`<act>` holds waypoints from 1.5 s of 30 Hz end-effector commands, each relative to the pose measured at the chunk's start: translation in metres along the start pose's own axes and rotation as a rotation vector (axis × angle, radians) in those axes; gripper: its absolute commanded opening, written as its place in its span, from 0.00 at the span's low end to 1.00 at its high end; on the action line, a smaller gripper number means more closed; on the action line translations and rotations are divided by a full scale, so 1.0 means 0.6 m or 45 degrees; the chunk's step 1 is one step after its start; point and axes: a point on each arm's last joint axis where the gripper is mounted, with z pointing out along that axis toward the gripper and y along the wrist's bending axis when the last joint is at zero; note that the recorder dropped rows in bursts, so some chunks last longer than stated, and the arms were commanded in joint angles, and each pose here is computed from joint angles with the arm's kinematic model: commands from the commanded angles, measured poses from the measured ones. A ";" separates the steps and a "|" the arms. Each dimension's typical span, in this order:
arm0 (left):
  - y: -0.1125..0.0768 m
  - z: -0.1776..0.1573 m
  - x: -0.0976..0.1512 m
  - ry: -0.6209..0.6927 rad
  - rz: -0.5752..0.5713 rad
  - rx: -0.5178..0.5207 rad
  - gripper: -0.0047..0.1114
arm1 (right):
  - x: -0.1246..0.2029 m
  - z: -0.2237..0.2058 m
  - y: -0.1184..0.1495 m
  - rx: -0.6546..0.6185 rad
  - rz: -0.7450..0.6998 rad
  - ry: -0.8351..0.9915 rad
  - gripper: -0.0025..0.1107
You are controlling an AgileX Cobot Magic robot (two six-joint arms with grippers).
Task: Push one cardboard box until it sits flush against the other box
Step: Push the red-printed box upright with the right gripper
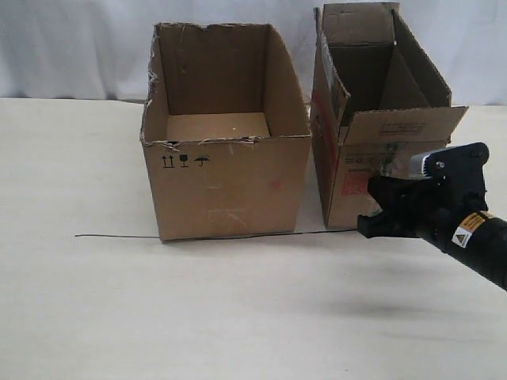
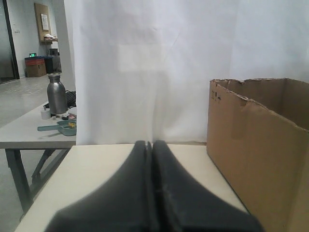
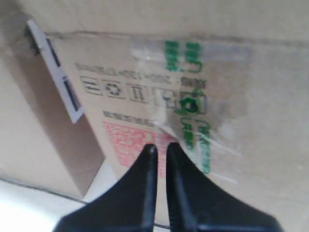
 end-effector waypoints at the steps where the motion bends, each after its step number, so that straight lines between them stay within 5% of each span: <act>1: 0.000 0.000 0.001 -0.001 -0.004 0.004 0.04 | -0.016 -0.035 0.017 -0.070 0.077 -0.064 0.07; 8: 0.000 0.000 0.001 -0.001 -0.004 0.004 0.04 | -0.078 -0.141 0.031 -0.014 0.380 -0.207 0.07; 17: 0.000 0.000 0.001 -0.001 -0.004 0.004 0.04 | -0.249 -0.251 -0.009 0.393 0.231 -0.291 0.07; 22: 0.000 0.000 0.001 -0.001 -0.004 0.004 0.04 | -0.286 -0.217 -0.080 0.621 0.278 -0.115 0.07; 31: 0.000 0.000 0.001 -0.001 -0.002 0.004 0.04 | -0.273 -0.108 -0.223 0.841 0.436 0.260 0.07; 39: 0.000 0.000 0.001 -0.001 -0.002 0.004 0.04 | -0.277 -0.056 -0.300 0.620 0.594 0.663 0.07; 45: 0.000 0.000 0.001 -0.001 -0.002 0.004 0.04 | -0.269 -0.044 -0.340 0.520 0.789 0.613 0.07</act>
